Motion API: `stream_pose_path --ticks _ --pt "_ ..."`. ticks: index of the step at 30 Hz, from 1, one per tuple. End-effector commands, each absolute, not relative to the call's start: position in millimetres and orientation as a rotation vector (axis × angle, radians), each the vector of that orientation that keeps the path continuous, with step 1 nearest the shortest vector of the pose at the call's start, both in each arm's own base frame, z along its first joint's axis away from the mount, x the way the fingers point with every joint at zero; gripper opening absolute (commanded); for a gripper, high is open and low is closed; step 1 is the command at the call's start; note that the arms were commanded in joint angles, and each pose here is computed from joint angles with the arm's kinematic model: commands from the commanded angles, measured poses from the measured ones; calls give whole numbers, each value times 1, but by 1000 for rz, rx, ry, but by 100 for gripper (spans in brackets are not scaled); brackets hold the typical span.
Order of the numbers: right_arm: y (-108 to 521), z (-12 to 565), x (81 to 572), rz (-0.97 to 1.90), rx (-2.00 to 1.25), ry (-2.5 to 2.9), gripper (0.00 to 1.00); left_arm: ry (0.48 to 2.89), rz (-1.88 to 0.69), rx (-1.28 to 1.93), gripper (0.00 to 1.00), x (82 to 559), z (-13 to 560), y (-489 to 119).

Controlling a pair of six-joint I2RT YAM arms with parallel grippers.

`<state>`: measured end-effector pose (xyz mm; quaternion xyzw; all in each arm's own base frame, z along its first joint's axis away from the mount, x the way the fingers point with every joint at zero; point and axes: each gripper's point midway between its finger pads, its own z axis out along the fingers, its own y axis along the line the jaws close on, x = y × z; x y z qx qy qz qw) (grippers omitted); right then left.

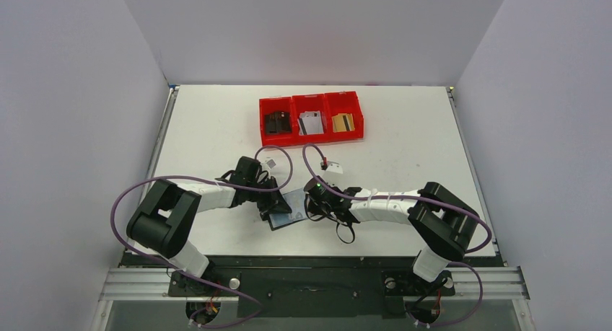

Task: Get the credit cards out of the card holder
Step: Remove the credit card from the card holder.

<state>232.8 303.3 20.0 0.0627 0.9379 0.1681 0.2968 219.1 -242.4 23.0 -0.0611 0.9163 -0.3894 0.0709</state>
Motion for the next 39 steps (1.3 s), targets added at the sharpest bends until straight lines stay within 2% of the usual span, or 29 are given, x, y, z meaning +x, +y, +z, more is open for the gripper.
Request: stream_pose_path --ticks 1,12,39 --pt "260 -26 195 197 76 2676 0 2730 -1186 -163 0 222 25 -243" --pt "247 -30 198 175 112 2681 0 2847 -992 -218 0 211 11 -219" --pt "242 -35 198 175 124 2687 0 2881 -815 -315 0 209 12 -187"
